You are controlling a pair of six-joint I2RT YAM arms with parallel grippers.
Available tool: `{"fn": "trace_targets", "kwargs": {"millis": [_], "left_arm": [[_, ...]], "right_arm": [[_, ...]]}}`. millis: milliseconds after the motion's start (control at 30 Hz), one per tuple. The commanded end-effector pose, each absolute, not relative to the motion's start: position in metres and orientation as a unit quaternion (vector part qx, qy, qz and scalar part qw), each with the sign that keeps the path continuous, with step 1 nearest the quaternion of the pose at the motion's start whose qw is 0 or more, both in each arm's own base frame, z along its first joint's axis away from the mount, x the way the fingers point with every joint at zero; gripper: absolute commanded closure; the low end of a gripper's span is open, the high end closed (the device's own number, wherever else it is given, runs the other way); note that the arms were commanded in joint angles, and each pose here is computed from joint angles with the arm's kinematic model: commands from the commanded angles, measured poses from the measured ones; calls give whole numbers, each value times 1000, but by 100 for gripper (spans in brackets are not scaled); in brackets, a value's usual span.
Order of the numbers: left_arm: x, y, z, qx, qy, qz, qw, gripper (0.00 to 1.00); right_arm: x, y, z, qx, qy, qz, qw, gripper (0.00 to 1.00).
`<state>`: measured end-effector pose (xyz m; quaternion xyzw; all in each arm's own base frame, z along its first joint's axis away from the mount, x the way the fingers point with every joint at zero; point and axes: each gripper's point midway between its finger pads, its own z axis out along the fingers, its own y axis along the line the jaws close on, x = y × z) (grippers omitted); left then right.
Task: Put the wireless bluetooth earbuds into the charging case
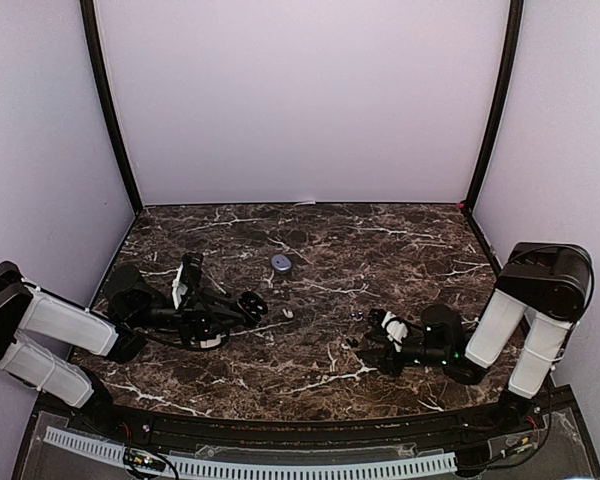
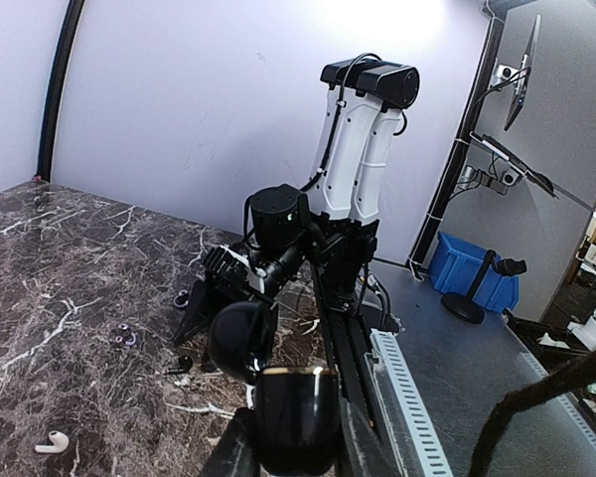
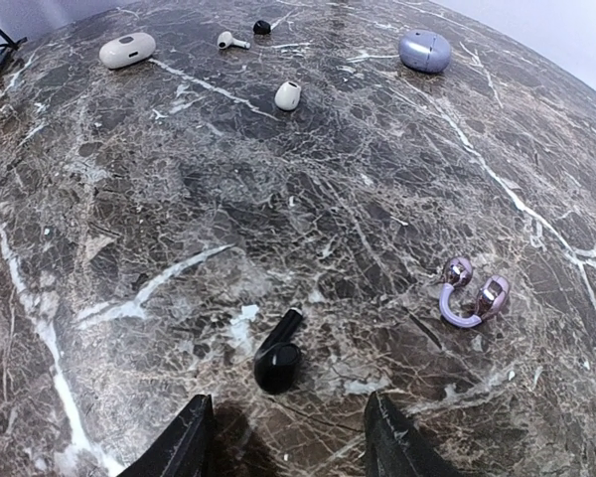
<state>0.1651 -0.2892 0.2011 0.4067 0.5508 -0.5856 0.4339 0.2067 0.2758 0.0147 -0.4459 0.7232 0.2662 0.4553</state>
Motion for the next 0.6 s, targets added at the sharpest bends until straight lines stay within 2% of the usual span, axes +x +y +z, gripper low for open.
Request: {"fn": "trace_targets", "kwargs": {"millis": [0, 567], "left_arm": [[164, -291, 210, 421, 531, -585, 446, 77], [164, -291, 207, 422, 535, -583, 443, 77]], "right_arm": [[212, 278, 10, -447, 725, 254, 458, 51], [214, 286, 6, -452, 727, 260, 447, 64]]}}
